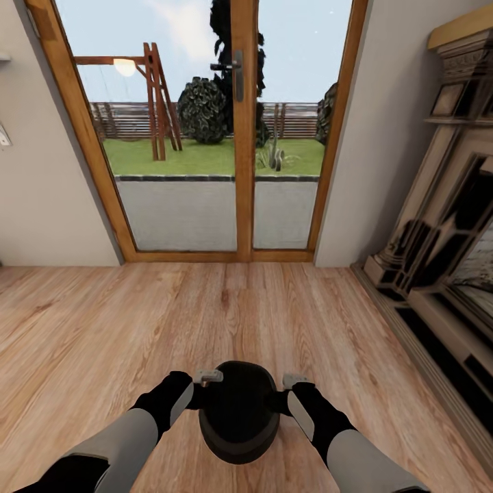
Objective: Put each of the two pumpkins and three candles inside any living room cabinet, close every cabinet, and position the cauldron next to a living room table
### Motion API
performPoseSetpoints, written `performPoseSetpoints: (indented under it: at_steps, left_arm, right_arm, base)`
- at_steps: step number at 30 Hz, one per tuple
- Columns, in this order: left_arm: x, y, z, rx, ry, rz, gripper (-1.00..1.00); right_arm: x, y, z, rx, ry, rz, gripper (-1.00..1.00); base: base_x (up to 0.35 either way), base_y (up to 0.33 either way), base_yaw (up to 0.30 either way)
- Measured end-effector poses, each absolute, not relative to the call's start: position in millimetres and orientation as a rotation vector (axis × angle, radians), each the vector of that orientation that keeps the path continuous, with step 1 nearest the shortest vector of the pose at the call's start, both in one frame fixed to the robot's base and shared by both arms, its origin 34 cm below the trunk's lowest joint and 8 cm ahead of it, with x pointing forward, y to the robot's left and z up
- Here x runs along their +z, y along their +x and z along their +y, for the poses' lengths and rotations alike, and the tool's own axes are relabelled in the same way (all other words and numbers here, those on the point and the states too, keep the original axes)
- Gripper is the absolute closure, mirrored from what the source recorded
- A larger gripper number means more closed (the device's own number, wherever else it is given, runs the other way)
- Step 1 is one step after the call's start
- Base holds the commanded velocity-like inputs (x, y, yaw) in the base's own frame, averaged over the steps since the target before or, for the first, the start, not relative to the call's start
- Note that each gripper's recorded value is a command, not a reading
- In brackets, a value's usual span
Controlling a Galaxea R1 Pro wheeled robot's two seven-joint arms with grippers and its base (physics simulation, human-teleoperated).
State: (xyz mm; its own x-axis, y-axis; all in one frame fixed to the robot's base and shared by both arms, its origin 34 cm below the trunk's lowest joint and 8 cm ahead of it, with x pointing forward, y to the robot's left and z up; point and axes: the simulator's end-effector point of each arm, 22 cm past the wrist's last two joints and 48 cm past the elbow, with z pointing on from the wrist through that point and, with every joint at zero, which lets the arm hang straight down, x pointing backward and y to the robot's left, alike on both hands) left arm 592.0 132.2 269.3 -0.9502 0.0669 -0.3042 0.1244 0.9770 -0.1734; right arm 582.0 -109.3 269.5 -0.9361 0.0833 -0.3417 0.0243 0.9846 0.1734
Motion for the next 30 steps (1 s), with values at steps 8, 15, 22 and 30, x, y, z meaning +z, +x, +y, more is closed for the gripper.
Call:
performPoseSetpoints:
  at_steps: [8,15,22,30]
  left_arm:
    - [252.4,585.7,131.9,-0.281,0.137,2.848,-1.0]
    - [250.9,586.2,131.0,-0.286,0.138,2.844,-1.0]
    - [252.7,587.1,123.3,-0.32,0.191,2.826,-1.0]
    - [244.1,582.6,122.6,-0.32,0.218,2.838,-1.0]
  right_arm:
    - [251.8,573.2,-109.1,0.239,0.082,2.81,-1.0]
    - [249.6,572.0,-109.1,0.239,0.082,2.814,-1.0]
    - [249.4,571.7,-109.1,0.239,0.082,2.815,-1.0]
    - [241.2,568.3,-109.2,0.239,0.085,2.828,-1.0]
  base:
    - [0.0,0.0,0.0]
    - [0.0,0.0,0.0]
    - [0.0,0.0,0.0]
    - [0.0,0.0,0.0]
